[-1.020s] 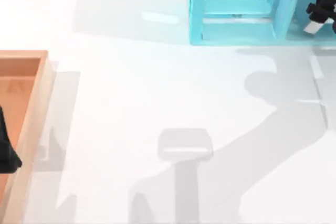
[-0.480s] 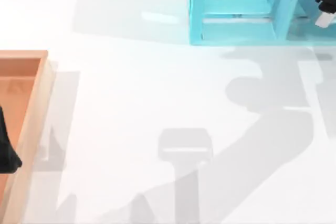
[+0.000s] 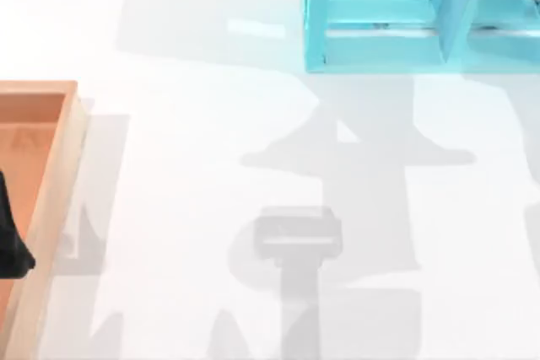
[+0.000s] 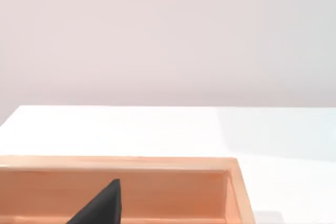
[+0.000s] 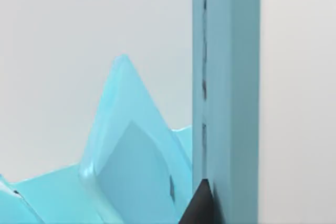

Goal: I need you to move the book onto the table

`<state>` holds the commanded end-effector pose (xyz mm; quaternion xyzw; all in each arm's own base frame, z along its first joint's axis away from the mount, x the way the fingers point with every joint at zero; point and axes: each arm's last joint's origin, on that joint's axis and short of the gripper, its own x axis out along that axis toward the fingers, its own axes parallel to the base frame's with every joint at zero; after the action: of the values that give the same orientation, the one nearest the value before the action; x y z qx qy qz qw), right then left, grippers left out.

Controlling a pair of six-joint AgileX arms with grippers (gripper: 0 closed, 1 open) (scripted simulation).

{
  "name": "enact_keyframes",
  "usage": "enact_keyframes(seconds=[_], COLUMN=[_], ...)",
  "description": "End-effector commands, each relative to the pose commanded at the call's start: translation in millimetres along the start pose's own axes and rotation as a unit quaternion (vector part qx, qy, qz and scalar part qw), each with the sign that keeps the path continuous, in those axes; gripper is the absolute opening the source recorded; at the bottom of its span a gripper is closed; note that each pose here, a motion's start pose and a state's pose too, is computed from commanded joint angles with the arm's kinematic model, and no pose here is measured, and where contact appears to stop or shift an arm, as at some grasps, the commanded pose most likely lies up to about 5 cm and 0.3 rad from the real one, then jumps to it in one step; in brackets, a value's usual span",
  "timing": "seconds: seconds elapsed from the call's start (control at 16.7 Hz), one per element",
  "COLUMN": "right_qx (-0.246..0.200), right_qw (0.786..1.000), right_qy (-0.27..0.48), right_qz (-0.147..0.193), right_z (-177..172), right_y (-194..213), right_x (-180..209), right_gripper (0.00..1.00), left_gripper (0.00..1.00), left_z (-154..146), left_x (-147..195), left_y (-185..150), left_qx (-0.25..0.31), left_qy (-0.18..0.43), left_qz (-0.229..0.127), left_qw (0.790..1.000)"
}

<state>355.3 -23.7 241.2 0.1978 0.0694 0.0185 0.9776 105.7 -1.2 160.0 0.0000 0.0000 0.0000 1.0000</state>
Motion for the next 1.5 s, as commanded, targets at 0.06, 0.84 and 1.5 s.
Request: enact_keyframes(seconds=[0.06, 0.84, 1.5], right_qx=[0.000, -0.005, -0.377], right_qw=[1.000, 1.000, 0.924], right_qy=[-0.001, 0.002, 0.021], right_qz=[0.001, 0.003, 0.065], right_z=[7, 16, -71], right_y=[5, 20, 140], right_x=[-17, -83, -41], right_gripper=[0.00, 0.00, 0.00], left_gripper=[1.00, 1.00, 1.00], left_z=[0, 0, 0], left_x=[0, 0, 0], left_y=[0, 0, 0], left_qx=[0.000, 0.000, 0.000], left_qy=[0.000, 0.000, 0.000], left_qz=[0.000, 0.000, 0.000], left_qw=[1.000, 1.000, 1.000])
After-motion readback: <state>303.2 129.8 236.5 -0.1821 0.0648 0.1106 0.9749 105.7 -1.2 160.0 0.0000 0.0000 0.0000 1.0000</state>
